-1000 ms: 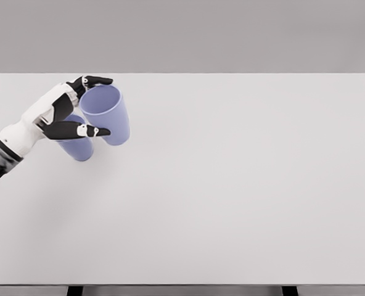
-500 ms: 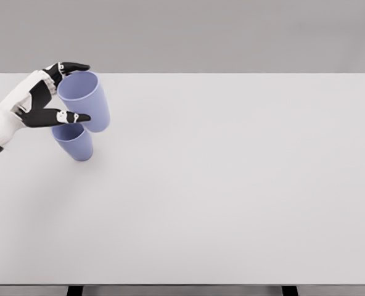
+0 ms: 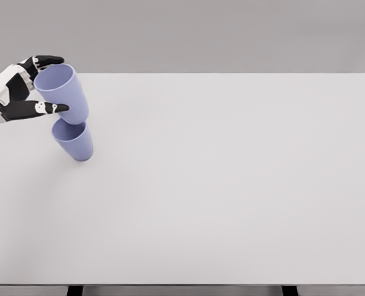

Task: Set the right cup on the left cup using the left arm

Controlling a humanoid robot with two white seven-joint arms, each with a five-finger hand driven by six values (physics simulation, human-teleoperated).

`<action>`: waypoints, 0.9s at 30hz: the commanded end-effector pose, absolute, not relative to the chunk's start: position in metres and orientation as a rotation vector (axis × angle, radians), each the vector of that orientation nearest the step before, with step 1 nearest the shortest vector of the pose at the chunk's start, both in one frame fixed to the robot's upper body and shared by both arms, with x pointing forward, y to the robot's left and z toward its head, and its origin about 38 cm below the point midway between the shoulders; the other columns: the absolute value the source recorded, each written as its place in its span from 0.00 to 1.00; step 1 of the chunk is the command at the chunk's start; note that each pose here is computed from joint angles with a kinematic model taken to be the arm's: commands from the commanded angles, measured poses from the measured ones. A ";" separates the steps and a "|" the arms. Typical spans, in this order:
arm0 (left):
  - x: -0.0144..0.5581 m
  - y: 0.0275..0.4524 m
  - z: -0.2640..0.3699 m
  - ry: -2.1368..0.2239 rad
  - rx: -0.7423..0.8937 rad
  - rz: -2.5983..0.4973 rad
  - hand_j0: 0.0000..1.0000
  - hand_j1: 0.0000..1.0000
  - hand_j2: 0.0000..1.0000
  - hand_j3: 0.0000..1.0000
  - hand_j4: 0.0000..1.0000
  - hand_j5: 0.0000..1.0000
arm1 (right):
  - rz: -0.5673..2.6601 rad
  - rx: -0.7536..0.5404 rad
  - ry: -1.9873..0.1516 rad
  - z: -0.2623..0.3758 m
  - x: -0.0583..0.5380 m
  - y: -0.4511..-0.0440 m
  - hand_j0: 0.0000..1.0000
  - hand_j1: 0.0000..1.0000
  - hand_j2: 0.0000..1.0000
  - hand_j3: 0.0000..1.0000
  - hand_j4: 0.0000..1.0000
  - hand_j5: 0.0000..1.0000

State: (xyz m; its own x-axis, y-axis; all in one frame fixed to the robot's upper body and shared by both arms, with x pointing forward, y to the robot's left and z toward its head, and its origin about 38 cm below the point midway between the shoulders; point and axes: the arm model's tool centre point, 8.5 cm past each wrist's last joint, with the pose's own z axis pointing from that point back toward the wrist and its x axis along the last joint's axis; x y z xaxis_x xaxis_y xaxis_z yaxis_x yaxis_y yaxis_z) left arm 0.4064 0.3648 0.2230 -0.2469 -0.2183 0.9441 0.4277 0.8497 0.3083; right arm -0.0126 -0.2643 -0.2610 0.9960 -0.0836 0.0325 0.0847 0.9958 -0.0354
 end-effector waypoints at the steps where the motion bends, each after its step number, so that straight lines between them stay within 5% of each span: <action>1: 0.407 0.370 0.220 -1.709 -0.163 -0.592 0.75 0.75 0.75 0.75 0.75 0.75 | -0.086 -0.037 -0.030 -0.261 -0.014 -0.264 1.00 1.00 1.00 1.00 1.00 1.00; 27: 0.404 0.389 0.220 -1.694 -0.145 -0.564 0.75 0.75 0.75 0.75 0.75 0.75 | -0.084 -0.037 -0.030 -0.261 -0.014 -0.264 1.00 1.00 1.00 1.00 1.00 1.00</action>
